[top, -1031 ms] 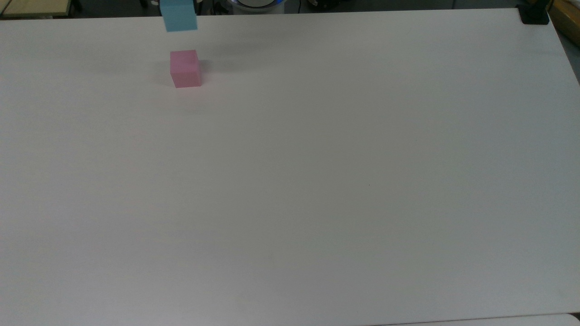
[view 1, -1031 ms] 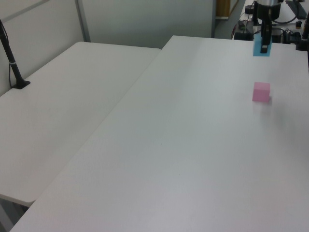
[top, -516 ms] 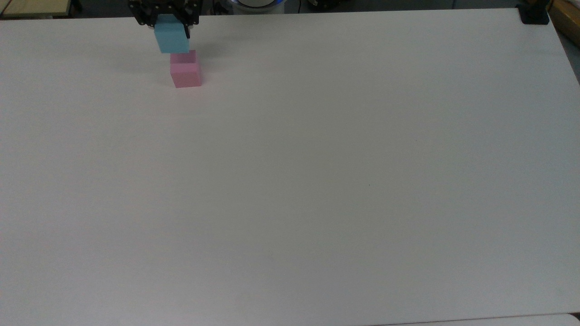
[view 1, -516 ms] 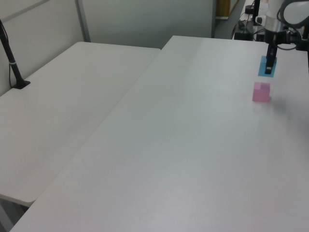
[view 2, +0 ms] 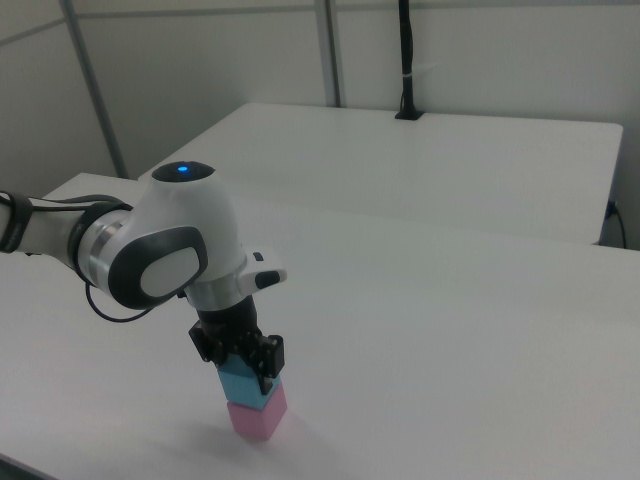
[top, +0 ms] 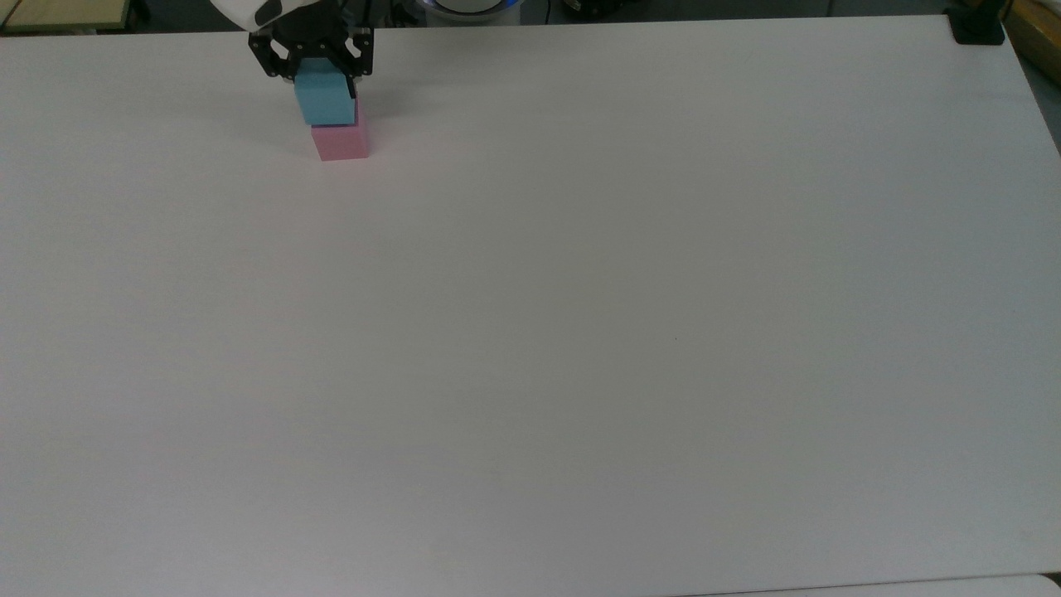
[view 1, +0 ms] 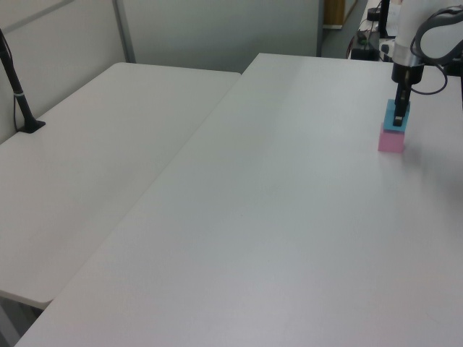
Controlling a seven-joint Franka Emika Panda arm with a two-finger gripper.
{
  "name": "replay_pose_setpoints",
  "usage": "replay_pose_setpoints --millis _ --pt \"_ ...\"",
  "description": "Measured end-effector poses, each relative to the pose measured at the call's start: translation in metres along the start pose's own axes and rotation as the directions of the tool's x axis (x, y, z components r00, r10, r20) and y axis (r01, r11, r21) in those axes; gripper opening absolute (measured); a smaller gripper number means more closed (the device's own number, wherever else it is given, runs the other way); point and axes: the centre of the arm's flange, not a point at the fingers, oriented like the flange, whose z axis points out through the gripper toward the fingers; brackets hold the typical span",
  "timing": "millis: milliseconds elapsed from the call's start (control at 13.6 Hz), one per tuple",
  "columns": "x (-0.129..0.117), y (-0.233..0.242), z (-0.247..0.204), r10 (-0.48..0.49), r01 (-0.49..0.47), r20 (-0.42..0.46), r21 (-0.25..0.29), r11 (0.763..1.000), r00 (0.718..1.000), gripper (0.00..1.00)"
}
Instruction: Put blue cube on pink cube
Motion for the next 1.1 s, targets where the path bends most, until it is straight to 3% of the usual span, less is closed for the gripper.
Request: replay_pose_setpoints --millis 442,589,737,958,1105 --pt "0.002 0.000 0.006 -0.065 0.065 0.011 0.003 0.998 0.998 0.64" --pt "0.002 0.001 0.007 -0.070 0.070 0.011 0.003 0.998 0.997 0.74" --pt "0.003 0.002 0.005 -0.069 0.069 0.008 0.001 0.998 0.998 1.00" --pt "0.007 0.006 -0.010 -0.064 0.064 0.024 0.007 0.998 0.998 1.00" --pt "0.012 0.013 -0.050 -0.057 0.056 0.055 0.017 0.998 0.997 1.00"
